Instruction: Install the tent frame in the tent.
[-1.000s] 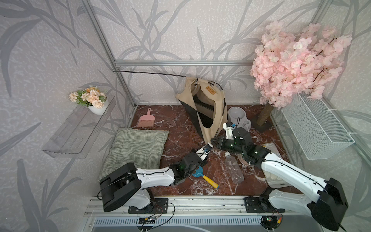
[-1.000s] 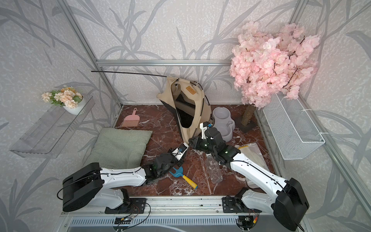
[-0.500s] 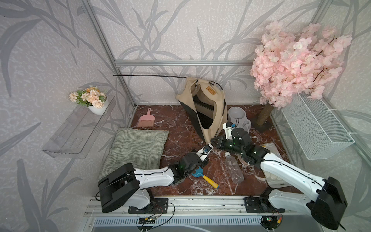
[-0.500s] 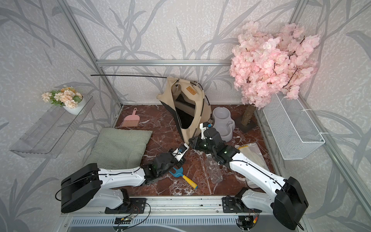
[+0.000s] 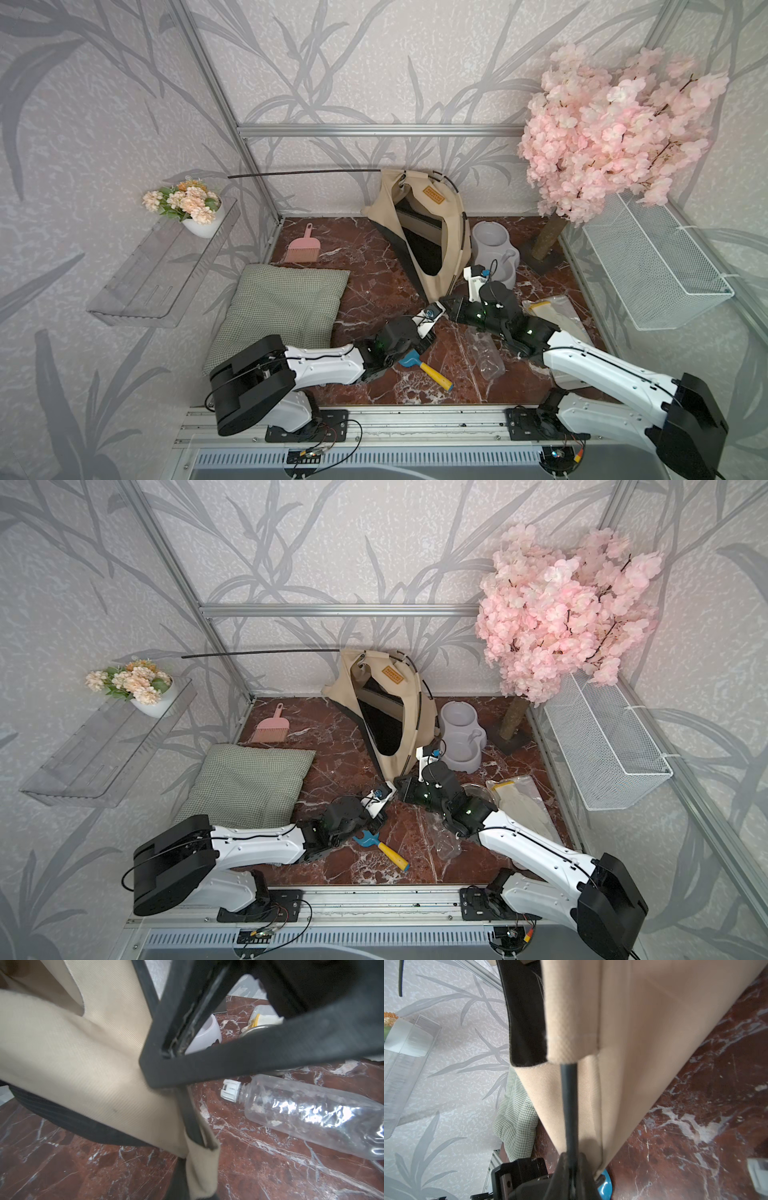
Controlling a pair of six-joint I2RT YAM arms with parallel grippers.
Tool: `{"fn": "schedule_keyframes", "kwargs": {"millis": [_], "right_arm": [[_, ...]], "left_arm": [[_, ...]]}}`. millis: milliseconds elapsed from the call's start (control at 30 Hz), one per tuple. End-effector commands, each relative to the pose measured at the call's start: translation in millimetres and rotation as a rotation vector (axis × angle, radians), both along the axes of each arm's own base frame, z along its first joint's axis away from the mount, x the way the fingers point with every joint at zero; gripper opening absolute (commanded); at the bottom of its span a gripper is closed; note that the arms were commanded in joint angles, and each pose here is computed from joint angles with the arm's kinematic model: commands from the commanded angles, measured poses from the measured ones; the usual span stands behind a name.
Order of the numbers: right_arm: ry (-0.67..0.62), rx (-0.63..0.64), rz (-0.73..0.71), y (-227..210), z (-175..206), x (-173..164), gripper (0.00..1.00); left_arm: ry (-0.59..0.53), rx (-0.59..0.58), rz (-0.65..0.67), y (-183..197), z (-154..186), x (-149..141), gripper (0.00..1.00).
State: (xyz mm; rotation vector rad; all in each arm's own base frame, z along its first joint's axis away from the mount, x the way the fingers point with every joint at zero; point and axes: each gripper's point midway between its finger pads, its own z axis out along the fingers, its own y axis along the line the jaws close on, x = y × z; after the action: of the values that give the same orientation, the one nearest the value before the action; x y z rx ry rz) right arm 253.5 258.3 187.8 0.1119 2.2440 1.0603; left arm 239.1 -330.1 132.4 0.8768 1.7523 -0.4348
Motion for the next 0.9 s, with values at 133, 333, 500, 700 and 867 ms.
{"fn": "schedule_keyframes", "kwargs": {"millis": [133,333,500,700,867], "right_arm": [[0.047,-0.051,-0.006,-31.0,5.0,-6.0,0.32],[-0.018,-0.068,-0.065,-56.7,53.6,17.7,0.62],[-0.067,-0.072,-0.101,-63.7,92.8,63.0,0.74],[-0.061,-0.178,-0.096,-50.3,84.1,109.0,0.73],[-0.106,-0.22,-0.009,-32.4,69.5,126.5,0.58]], "left_arm": [[0.05,-0.254,0.039,-4.5,18.4,-4.2,0.01],[0.049,-0.23,0.002,-22.9,12.3,-10.3,0.01],[0.048,-0.222,-0.004,-27.7,8.5,-12.8,0.01],[0.048,-0.221,-0.005,-31.6,8.6,-14.0,0.02],[0.063,-0.218,-0.008,-35.4,3.8,-14.3,0.02]]}}
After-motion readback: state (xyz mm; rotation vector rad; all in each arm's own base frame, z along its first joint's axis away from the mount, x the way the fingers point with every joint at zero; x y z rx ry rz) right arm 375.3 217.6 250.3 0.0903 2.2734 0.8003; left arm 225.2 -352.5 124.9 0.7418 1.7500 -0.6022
